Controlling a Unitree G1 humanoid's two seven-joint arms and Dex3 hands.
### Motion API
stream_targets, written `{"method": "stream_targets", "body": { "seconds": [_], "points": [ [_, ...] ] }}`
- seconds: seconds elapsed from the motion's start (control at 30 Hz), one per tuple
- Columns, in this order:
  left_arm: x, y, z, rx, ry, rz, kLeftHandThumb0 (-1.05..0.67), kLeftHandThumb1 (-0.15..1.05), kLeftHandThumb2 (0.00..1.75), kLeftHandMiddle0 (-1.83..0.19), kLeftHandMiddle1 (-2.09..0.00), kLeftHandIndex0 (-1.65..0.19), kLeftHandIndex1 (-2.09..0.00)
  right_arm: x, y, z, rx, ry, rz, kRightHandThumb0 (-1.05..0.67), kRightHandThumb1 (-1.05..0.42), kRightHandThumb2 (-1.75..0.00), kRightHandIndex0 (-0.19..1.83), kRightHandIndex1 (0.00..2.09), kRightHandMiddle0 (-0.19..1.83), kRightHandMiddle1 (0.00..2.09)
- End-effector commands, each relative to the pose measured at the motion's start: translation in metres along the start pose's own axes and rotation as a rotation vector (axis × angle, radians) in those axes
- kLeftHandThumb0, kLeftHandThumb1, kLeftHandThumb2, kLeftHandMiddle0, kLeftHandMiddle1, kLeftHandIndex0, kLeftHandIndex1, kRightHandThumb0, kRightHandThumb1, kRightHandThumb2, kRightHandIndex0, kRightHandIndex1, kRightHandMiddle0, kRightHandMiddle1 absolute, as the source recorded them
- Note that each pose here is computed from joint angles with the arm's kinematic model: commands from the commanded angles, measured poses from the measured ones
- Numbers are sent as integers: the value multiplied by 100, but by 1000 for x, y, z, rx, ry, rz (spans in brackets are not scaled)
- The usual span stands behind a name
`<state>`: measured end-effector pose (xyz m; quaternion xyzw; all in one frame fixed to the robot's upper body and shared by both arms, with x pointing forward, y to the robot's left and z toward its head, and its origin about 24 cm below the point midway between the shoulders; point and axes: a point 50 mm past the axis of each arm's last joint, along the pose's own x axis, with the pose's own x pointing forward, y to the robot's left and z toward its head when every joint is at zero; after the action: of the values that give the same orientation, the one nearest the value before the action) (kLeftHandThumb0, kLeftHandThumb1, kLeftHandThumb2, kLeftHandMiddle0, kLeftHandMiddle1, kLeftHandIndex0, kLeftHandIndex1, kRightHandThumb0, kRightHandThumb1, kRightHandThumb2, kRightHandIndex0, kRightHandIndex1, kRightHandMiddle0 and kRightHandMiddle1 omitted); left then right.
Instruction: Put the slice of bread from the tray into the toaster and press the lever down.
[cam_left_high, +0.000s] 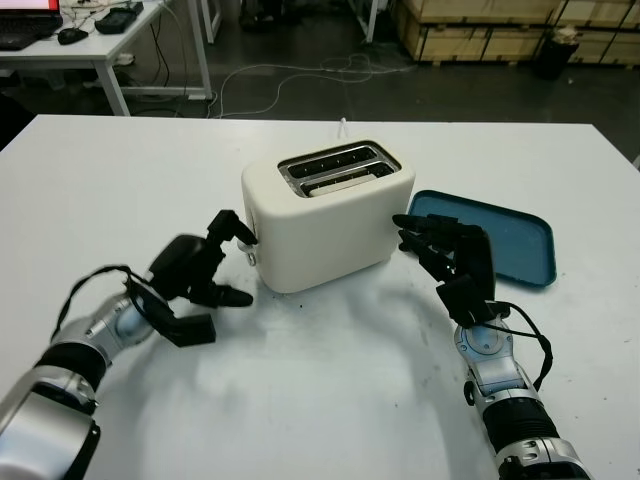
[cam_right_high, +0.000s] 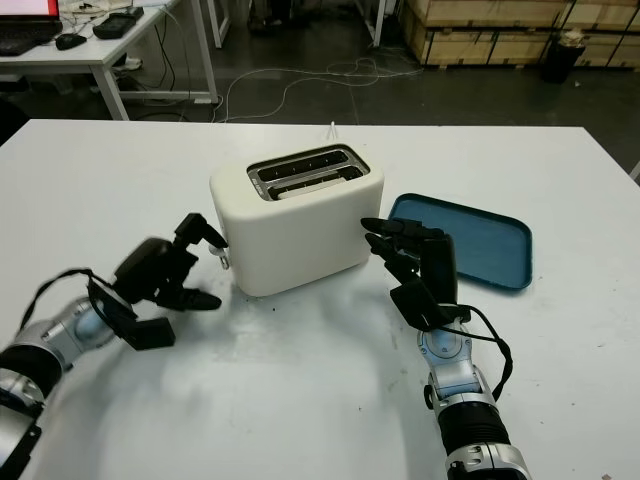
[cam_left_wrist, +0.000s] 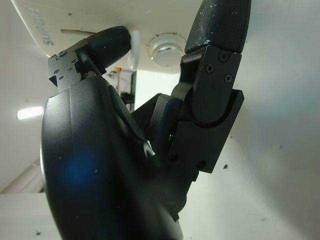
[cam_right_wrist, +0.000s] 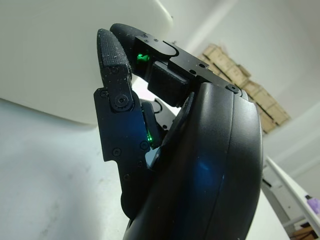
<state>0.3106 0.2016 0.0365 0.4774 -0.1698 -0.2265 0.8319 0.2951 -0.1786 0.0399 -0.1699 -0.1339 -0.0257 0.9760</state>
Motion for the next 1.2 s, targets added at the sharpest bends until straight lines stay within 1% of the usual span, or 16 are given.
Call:
{"method": "stream_targets", "body": {
  "seconds": [0.0, 0.1, 0.2, 0.33, 0.47, 0.57, 0.7, 0.83, 0.87, 0.93, 0.97, 1.0, 1.03, 1.07, 1.1, 1.17],
  "points": [
    [-35, -72, -16, 66, 186, -403, -105, 92, 3, -127, -175, -112, -80, 2, -2, 0, 1, 11, 1, -51, -92, -3, 98, 92, 121, 0],
    [-33, -67, -17, 90, 173, -386, -105, 92, 4, -131, -175, -113, -81, 2, -1, -1, -2, 9, 5, -52, -92, -4, 98, 92, 121, 0],
    [-29, -61, -18, 110, 180, -389, -105, 92, 8, -136, -175, -111, -84, 2, -1, -1, -3, 7, 2, -52, -92, -3, 99, 93, 121, 1],
    [-25, -51, -19, 132, 164, -375, -105, 92, 9, -135, -175, -109, -88, 2, -2, -1, 7, 11, -1, -53, -92, -3, 100, 94, 122, 1],
    [-19, -38, -20, 178, 142, -350, -105, 92, 14, -140, -175, -98, -109, 2, -1, -1, 7, 11, -2, -53, -92, -3, 99, 94, 121, 0],
    [-14, -26, -20, 184, 130, -330, -105, 92, 16, -137, -175, -94, -115, 2, -1, -1, 4, 7, -1, -53, -92, -4, 99, 94, 121, 0],
    [-5, -13, -18, 185, 113, -286, -105, 92, 18, -139, -175, -89, -123, 2, -1, -1, 8, 12, -2, -53, -92, -4, 98, 94, 121, 0],
    [7, -3, -16, 136, 133, -219, -105, 92, 16, -142, -175, -90, -127, 1, -1, -1, 9, 12, 0, -53, -92, -4, 99, 94, 121, 0],
    [10, -4, -15, 78, 159, -196, -105, 92, 14, -142, -175, -92, -126, 1, -1, -1, 7, 12, 1, -53, -92, -4, 99, 94, 122, 0],
    [16, -11, -14, -110, 222, -147, -105, 89, 4, -132, -173, -112, -87, 1, 0, -2, 7, 12, 4, -53, -92, -4, 98, 94, 121, 0],
    [17, -22, -14, -220, 275, -123, -105, 86, 2, -128, -155, -125, -62, 0, 0, -2, 5, 13, 6, -53, -92, -4, 98, 94, 122, 0],
    [17, -30, -14, -297, 313, -110, -105, 85, 2, -133, -137, -135, -43, 0, 0, -2, 4, 15, 7, -53, -92, -4, 98, 94, 122, 0],
    [17, -42, -13, -368, 354, -100, -105, 84, 1, -137, -126, -142, -30, 0, 0, -2, 2, 17, 7, -53, -92, -4, 98, 94, 122, 0],
    [16, -55, -10, -438, 391, -88, -105, 83, 0, -139, -110, -147, -21, 0, -1, -3, 0, 17, 6, -52, -92, -4, 98, 94, 122, 0],
    [14, -64, -8, -493, 415, -81, -105, 80, 0, -147, -80, -153, -13, 0, -2, -3, -2, 18, 5, -52, -92, -3, 98, 94, 121, 0],
    [11, -82, -4, -570, 453, -98, -105, 76, 0, -154, -49, -156, -10, 0, -5, -3, -12, 20, 3, -51, -92, -3, 97, 94, 121, 0]
  ]
}}
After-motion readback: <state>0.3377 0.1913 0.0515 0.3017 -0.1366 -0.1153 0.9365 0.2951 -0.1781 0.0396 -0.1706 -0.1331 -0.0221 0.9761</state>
